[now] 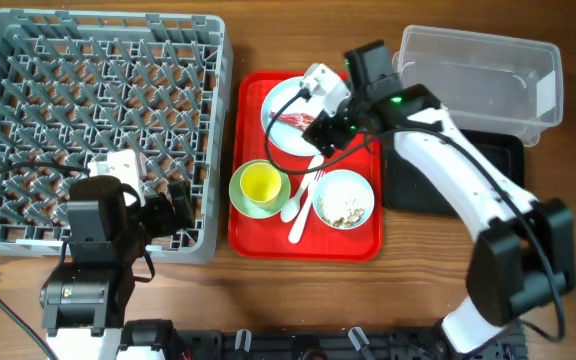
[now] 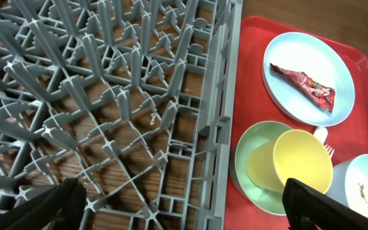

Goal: Sort waste into correct bins and load items into the dishwasher rack

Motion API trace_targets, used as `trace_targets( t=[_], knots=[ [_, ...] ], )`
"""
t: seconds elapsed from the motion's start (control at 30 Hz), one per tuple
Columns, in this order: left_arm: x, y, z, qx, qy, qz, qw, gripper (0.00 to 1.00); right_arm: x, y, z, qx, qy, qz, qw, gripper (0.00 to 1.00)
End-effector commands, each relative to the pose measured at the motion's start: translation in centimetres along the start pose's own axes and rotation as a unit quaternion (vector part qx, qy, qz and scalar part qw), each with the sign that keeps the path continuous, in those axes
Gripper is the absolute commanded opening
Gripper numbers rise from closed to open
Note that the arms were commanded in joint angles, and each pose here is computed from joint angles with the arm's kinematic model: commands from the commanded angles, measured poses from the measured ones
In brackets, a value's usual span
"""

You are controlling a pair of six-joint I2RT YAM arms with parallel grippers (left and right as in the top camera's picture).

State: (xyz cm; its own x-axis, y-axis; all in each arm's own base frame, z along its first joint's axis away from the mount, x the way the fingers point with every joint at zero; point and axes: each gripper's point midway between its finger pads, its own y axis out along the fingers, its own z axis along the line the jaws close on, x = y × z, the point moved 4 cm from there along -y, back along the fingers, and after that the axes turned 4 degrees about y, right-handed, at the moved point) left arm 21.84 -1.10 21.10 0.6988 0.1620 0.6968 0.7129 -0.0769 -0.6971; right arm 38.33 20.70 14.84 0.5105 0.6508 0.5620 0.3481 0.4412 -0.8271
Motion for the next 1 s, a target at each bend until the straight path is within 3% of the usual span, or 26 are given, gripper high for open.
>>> trace_targets(
  t=[0.0,0.3,0.83,0.97],
  knots=[
    [0.7,-0.5,0.1,0.006,-0.006,-0.013,1.000,1.00,-0.7,3.5,0.2,0.007,-0.022,0.023,0.999,0.93],
    [0.7,-0.5,0.1,0.006,-0.006,-0.012,1.000,1.00,-2.5,8.1,-1.2,-0.018,-0.020,0.051,0.998,0.91],
    [0.7,-0.5,0.1,0.006,-0.006,-0.012,1.000,1.00,-4.1,10.3,-1.5,-0.021,-0.003,0.074,0.997,0.91],
    [0.7,-0.5,0.1,0.006,-0.006,-0.011,1.000,1.00,-4.5,10.3,-1.3,-0.016,0.013,0.081,0.996,0.83]
  ],
)
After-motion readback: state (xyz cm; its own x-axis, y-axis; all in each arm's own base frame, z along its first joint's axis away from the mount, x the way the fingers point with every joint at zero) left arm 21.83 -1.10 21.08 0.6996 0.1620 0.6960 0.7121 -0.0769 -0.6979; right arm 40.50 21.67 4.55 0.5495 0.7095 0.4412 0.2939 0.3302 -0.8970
